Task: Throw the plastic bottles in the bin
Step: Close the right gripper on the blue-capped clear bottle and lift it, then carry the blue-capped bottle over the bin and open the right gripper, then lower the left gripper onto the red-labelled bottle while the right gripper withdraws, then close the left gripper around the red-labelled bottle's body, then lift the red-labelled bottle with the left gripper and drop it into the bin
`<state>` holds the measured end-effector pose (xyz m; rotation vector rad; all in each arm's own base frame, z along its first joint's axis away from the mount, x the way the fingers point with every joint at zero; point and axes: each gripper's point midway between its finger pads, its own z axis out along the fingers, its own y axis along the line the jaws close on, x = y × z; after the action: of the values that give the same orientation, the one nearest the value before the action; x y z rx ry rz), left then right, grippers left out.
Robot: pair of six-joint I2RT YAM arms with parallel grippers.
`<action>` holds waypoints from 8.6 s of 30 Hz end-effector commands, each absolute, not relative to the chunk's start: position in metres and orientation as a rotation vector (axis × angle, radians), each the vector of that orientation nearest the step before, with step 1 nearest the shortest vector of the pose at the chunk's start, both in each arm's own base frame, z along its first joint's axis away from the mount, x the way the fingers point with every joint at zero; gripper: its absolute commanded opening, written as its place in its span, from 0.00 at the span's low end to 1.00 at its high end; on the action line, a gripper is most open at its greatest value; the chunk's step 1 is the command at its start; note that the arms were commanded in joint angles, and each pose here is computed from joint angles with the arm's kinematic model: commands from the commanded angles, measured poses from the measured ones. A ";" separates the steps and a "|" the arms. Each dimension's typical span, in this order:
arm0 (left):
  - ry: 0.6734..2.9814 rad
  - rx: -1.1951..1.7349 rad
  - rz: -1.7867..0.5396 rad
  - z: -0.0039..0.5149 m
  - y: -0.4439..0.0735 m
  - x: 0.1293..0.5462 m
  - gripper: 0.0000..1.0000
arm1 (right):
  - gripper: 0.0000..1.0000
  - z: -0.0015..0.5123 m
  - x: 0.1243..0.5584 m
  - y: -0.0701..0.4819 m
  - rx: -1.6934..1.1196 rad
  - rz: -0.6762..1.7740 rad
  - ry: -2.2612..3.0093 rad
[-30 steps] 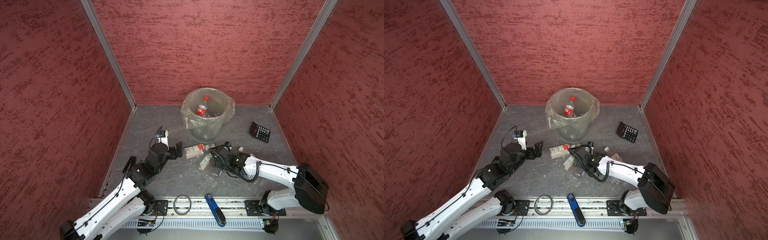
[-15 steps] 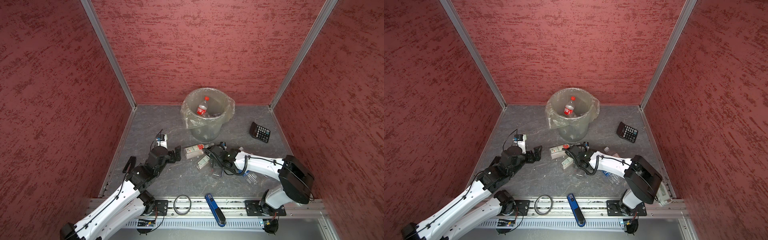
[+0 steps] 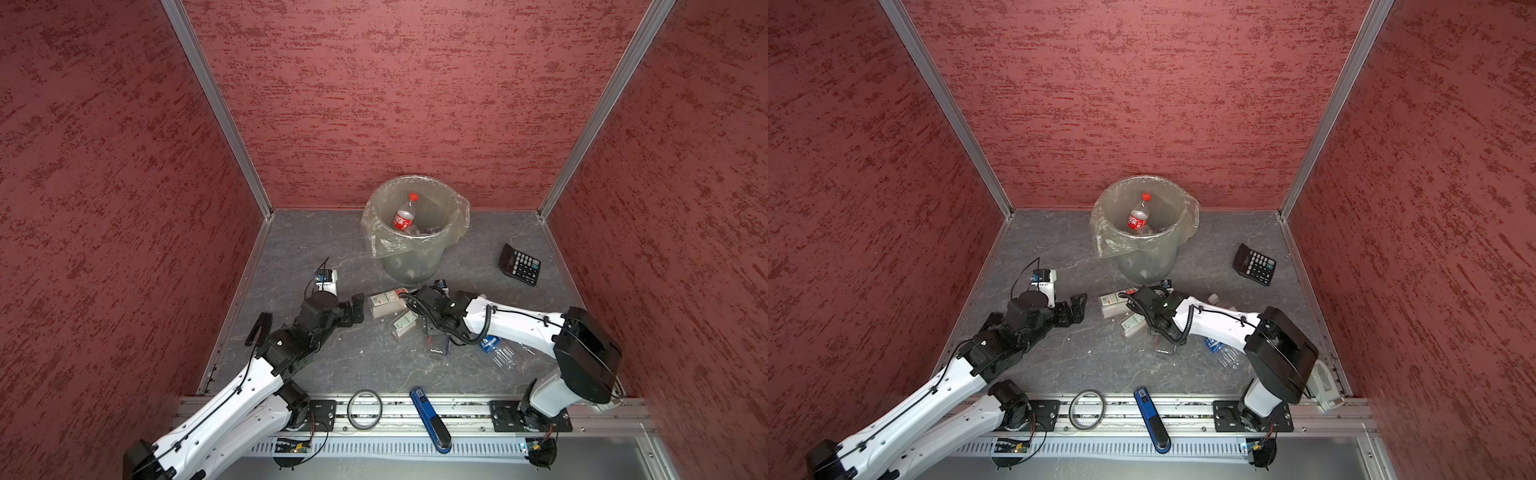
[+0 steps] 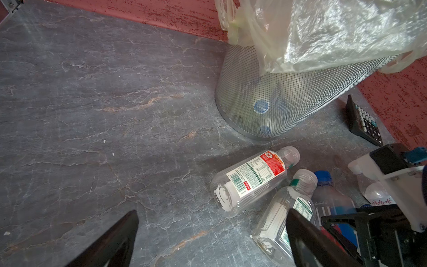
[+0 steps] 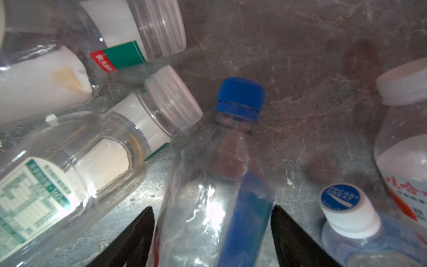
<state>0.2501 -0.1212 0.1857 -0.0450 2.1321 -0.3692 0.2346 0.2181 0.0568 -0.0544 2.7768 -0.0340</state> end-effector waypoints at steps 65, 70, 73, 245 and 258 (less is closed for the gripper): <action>2.298 -0.084 -0.398 0.139 -0.139 0.239 1.00 | 0.98 0.522 0.386 0.237 -0.007 0.320 1.522; 2.309 -0.094 -0.385 0.135 -0.135 0.237 1.00 | 0.99 0.544 0.412 0.258 -0.057 0.384 1.526; 2.314 -0.105 -0.402 0.131 -0.135 0.234 1.00 | 0.99 0.541 0.418 0.252 -0.054 0.360 1.567; 2.517 -0.248 -0.405 0.066 -0.188 0.289 0.46 | 0.52 0.187 0.231 0.169 0.068 0.606 2.306; 1.969 -0.199 -0.501 0.208 -0.155 0.215 0.47 | 0.52 0.192 0.235 0.177 0.041 0.609 2.273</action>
<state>0.2137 -0.1814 0.1784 -0.1432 2.0935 -0.6014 0.2307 0.1731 0.1821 0.0423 2.3121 0.5980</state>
